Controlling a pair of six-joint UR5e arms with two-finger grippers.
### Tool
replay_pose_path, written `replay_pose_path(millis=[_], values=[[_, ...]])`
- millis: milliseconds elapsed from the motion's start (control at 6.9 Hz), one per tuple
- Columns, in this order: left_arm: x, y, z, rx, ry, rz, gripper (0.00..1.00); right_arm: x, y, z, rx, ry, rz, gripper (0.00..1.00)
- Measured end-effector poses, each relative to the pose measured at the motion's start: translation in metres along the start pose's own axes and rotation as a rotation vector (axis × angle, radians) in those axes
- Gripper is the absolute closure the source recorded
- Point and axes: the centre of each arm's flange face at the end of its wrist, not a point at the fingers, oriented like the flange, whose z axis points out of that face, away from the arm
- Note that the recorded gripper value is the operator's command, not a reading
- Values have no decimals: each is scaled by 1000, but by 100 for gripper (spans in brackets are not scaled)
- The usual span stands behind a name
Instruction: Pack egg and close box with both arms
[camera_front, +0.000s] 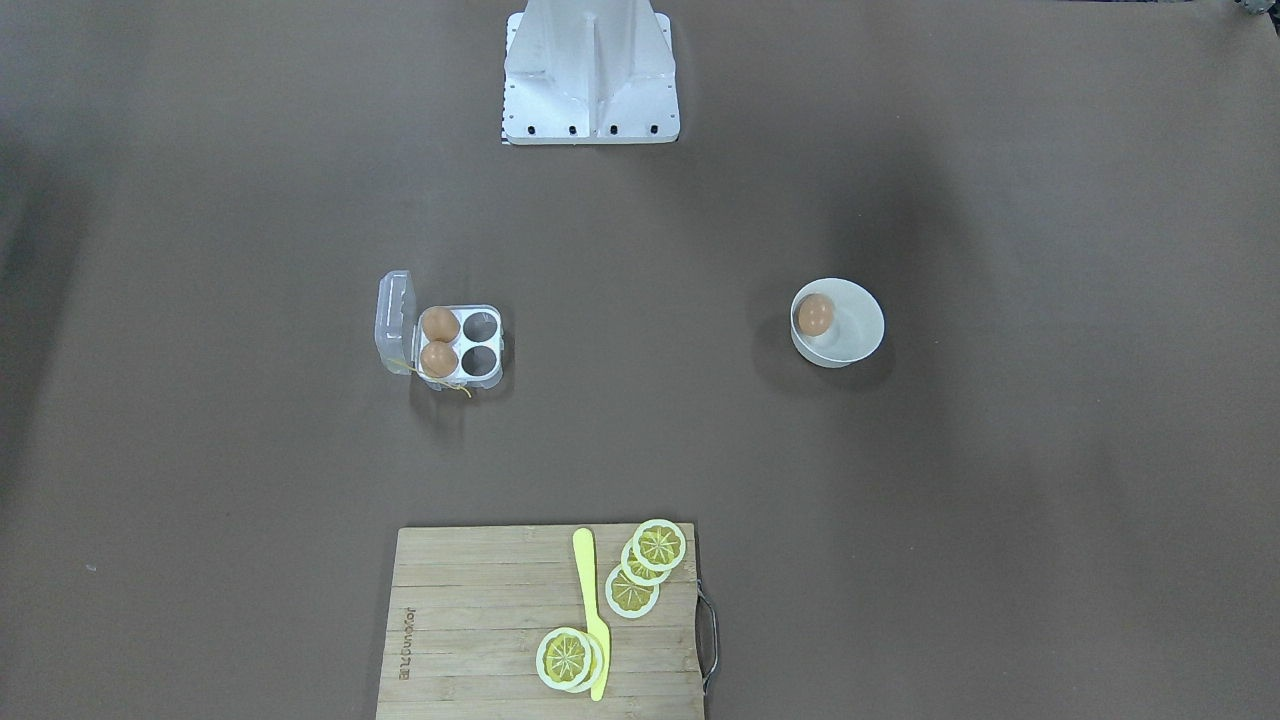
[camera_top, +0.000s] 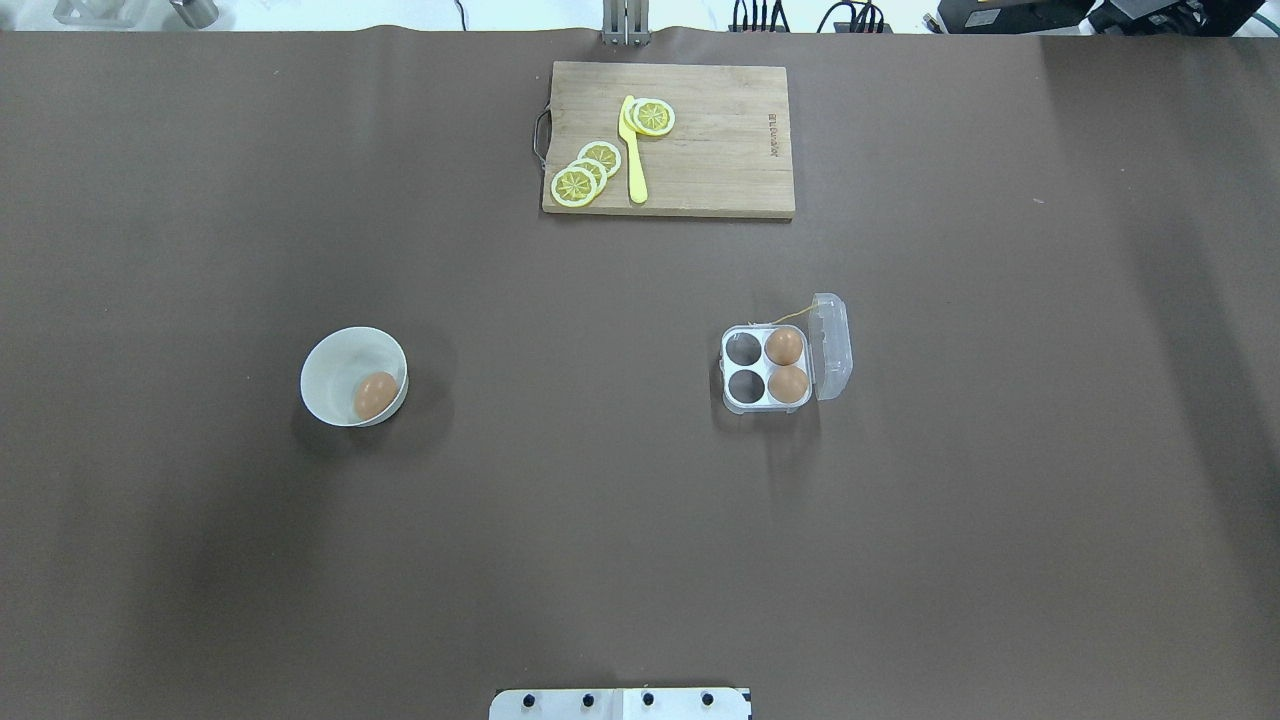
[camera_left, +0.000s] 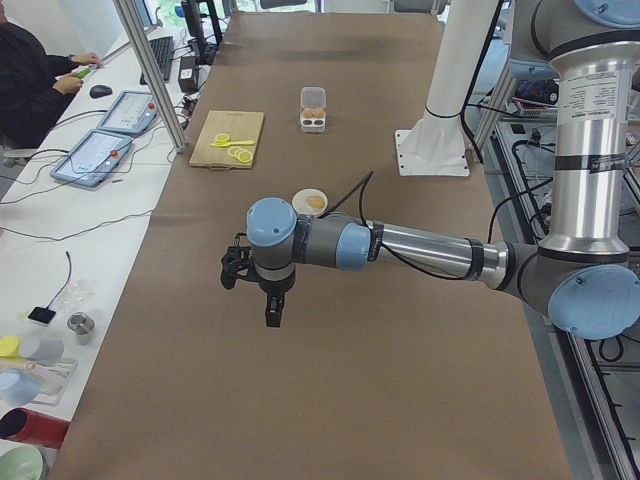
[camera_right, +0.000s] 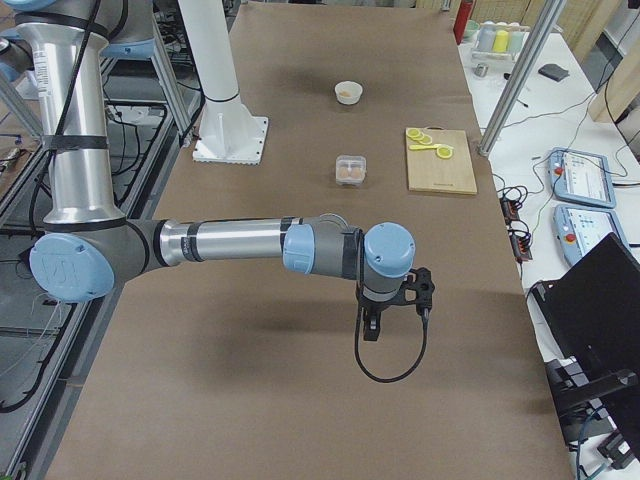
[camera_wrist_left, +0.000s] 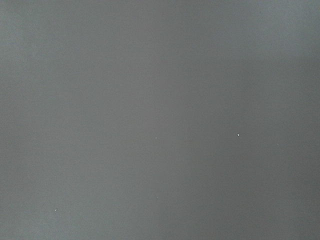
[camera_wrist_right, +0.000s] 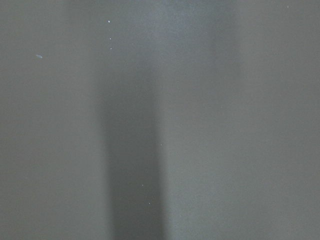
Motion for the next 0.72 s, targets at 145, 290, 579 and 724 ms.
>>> replay_pose_path(millis=[145,290,579,724], values=[[-1,1,1,-2,0,-2,1,0,0,0,1,1,-1,0],[-3,4,3,-6,0,-6,1,-1,0,-1,1,1,-2,0],[-5,6,4,-10,0,-9,1,-1,0,-1,3,1,-3,0],[-5,6,5,-11,0,-9,1,-1,0,-1,3,1,-3,0]])
